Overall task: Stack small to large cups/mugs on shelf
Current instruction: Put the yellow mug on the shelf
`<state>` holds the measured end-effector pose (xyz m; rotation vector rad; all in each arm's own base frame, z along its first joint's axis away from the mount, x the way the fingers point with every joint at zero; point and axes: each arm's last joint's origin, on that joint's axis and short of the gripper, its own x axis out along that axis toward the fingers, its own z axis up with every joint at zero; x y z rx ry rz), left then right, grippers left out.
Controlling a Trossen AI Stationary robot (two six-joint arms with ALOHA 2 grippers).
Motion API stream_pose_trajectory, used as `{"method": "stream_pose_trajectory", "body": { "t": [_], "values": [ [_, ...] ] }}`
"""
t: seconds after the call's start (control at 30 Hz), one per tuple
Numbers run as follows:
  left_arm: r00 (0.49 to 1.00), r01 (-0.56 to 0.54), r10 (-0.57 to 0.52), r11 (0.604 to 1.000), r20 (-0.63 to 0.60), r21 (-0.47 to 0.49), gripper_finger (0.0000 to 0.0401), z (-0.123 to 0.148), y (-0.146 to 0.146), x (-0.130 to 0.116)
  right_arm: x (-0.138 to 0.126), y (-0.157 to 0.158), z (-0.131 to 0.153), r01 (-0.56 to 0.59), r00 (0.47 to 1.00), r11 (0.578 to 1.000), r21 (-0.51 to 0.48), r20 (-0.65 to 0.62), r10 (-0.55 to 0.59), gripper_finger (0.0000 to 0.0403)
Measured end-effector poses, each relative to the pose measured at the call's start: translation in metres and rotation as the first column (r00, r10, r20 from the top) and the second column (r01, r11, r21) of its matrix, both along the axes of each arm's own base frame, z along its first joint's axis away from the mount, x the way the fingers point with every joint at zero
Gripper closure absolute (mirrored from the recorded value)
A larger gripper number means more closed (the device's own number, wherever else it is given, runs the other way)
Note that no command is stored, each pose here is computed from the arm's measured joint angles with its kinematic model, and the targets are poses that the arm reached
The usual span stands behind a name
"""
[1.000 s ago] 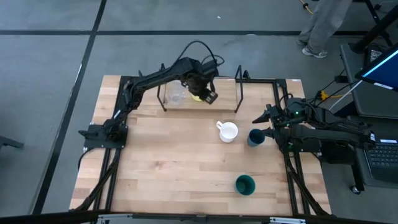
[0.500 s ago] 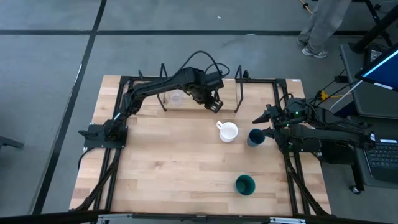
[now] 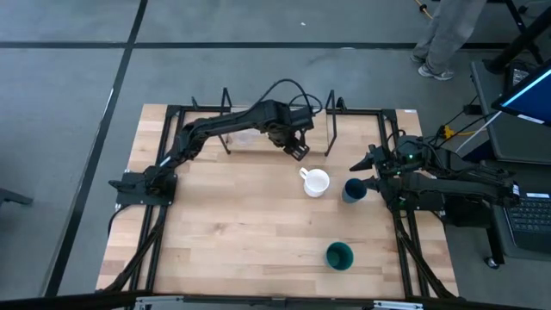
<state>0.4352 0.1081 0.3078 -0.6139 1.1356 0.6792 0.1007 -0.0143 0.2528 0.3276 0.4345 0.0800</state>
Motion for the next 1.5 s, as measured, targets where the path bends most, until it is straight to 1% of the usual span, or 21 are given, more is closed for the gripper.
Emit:
{"method": "stream_pose_trajectory", "body": {
  "t": [0.13, 0.3, 0.4, 0.63, 0.73, 1.13, 1.5],
  "values": [
    [1.000, 0.012, -0.012, 1.000, -0.023, 0.002, 0.0277, -0.013, 0.008, 0.005, 0.000, 0.000, 0.000, 0.000, 1.000, 1.000, -0.001, 0.001, 0.000, 0.0121],
    [0.998, 0.003, -0.002, 1.000, -0.062, 0.013, 0.0277, -0.030, 0.023, 0.009, 0.000, 0.000, 0.000, -0.002, 1.000, 1.000, -0.005, 0.002, 0.002, 0.0121],
    [0.998, -0.015, 0.015, 1.000, -0.064, 0.008, 0.0277, -0.035, 0.034, 0.009, 0.000, 0.000, 0.000, -0.002, 1.000, 1.000, -0.006, 0.002, 0.002, 0.0121],
    [0.997, -0.054, 0.055, 0.998, -0.063, 0.010, 0.0277, -0.038, 0.053, 0.004, 0.000, 0.000, 0.000, -0.003, 1.000, 1.000, -0.008, 0.003, 0.003, 0.0121],
    [0.997, -0.046, 0.046, 0.999, -0.063, 0.001, 0.0277, -0.037, 0.060, 0.001, 0.000, 0.000, 0.000, -0.004, 1.000, 1.000, -0.009, 0.003, 0.004, 0.0121],
    [0.996, -0.051, 0.050, 0.999, -0.076, -0.005, 0.0278, -0.038, 0.073, -0.006, 0.000, 0.000, 0.000, -0.005, 1.000, 1.000, -0.012, 0.003, 0.005, 0.0121],
    [0.994, -0.078, 0.077, 0.997, -0.076, -0.004, 0.0278, -0.038, 0.085, -0.011, 0.000, 0.000, 0.000, -0.006, 1.000, 1.000, -0.014, 0.004, 0.006, 0.0121]
  ]
}}
